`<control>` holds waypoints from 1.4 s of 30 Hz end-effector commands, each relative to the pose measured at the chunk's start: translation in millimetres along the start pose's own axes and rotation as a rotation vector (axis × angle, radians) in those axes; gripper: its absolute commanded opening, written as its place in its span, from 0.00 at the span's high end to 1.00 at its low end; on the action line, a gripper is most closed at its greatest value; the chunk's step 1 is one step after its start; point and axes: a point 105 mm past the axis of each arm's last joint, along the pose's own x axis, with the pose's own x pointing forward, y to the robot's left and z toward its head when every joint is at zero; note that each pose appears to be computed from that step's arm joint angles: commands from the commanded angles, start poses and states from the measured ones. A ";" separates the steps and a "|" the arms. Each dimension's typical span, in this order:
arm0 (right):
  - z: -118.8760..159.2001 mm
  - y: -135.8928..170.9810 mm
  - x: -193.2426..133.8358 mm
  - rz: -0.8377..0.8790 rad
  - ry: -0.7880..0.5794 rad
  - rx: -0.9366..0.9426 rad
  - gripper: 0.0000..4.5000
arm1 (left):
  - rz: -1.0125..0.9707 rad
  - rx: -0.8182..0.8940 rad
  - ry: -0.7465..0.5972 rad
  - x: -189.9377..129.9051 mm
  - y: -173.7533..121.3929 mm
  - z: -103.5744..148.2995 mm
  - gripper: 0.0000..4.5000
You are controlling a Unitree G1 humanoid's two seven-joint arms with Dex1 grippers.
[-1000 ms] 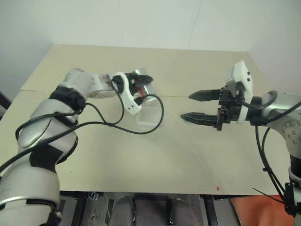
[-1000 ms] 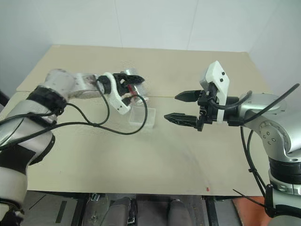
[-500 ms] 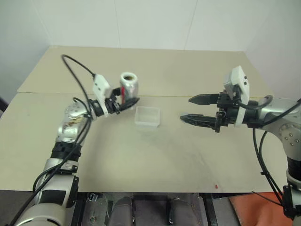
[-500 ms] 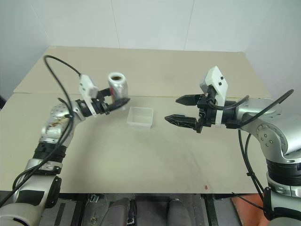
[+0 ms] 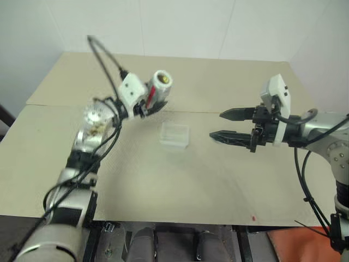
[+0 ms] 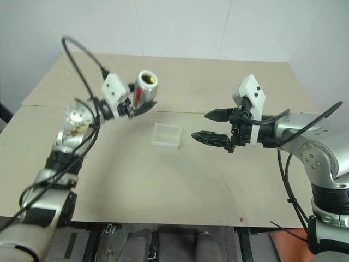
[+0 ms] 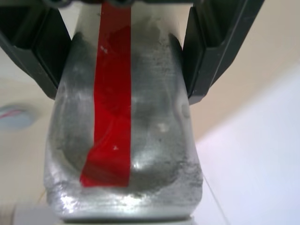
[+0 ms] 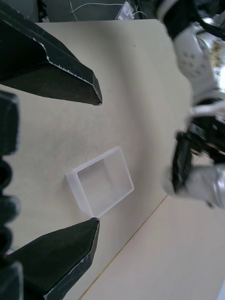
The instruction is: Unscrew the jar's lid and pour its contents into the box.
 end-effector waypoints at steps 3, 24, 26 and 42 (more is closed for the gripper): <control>12.7 2.4 -1.2 -0.004 -0.026 -0.066 0.01 | -0.322 0.834 0.050 16.3 -21.5 4.3 0.37; 27.6 12.2 -6.7 -0.036 -0.104 -0.066 0.01 | -0.445 1.656 -0.211 53.8 -49.8 9.4 0.37; 27.3 11.8 -4.9 -0.037 -0.106 -0.068 0.01 | -0.445 1.679 -0.194 52.9 -46.1 7.0 0.37; 22.0 6.1 -0.4 -0.021 -0.112 -0.028 0.01 | -0.080 0.909 0.047 22.3 13.6 6.6 0.37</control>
